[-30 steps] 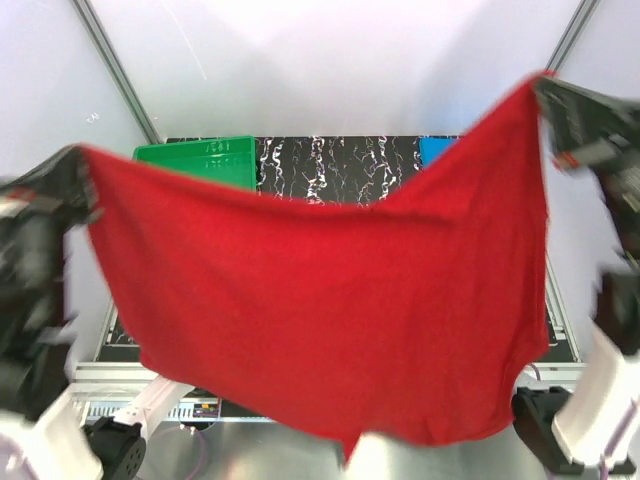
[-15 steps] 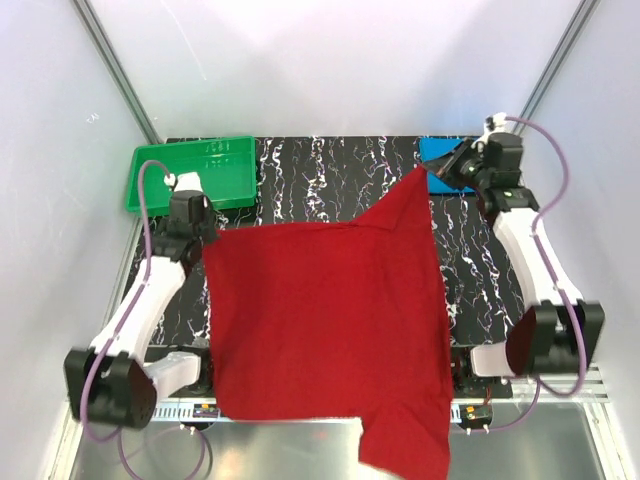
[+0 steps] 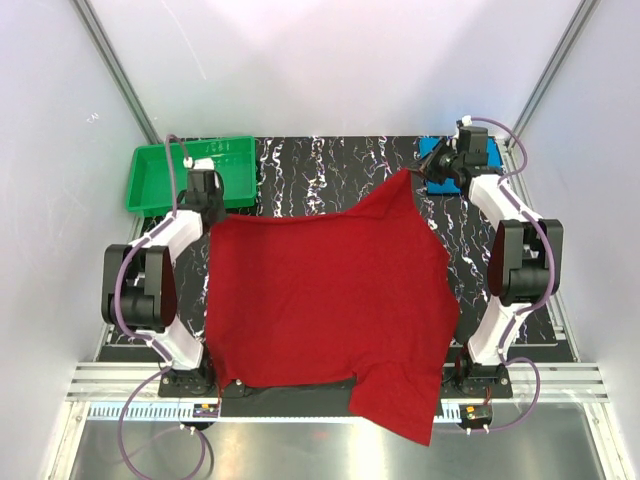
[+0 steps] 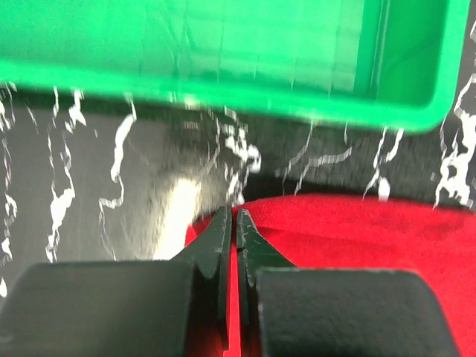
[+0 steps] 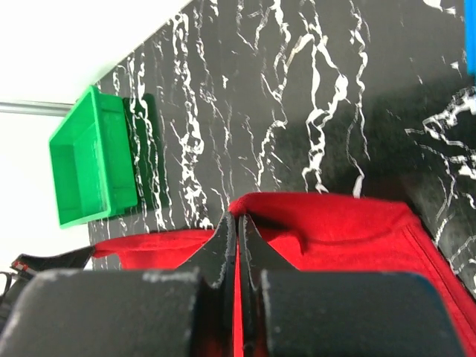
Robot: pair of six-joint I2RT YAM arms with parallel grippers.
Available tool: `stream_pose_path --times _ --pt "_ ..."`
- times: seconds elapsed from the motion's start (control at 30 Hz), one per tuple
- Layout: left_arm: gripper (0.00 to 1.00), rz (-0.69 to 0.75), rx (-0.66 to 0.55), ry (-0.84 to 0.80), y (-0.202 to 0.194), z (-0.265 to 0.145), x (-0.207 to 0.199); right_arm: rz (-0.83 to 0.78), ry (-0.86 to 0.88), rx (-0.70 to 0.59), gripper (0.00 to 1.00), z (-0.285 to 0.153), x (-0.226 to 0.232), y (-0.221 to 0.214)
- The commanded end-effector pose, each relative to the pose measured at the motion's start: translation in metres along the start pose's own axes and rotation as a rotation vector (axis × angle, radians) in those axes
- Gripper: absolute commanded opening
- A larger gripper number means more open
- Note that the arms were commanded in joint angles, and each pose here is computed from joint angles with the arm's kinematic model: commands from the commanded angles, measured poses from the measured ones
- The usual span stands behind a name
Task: Fold and stack the t-shirts
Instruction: Fold the tshirt
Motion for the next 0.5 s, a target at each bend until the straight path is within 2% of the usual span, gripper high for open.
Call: stream_pose_path --times 0.0,0.13,0.27,0.47 --pt "0.00 -0.014 -0.145 -0.057 0.053 -0.004 -0.013 -0.068 0.054 -0.044 0.00 -0.013 0.030 0.028" --pt "0.00 -0.027 -0.136 -0.074 0.057 -0.010 -0.010 -0.073 0.018 -0.039 0.00 -0.035 0.037 0.033" --pt "0.00 -0.015 -0.086 -0.056 0.047 -0.023 -0.003 -0.046 -0.034 0.037 0.00 -0.059 0.039 0.018" --pt "0.00 -0.075 0.044 0.038 0.009 -0.044 0.016 -0.021 -0.121 0.122 0.00 -0.107 0.034 -0.017"
Point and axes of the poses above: each gripper's point midway between its finger pads, its own z axis out along the fingers, its own x axis along the line the jaws close on, y = z × x, the point moved 2 cm from there along -z, back along the fingers, and after that the axes turned 8 degrees about -z, right-handed, at the moved point
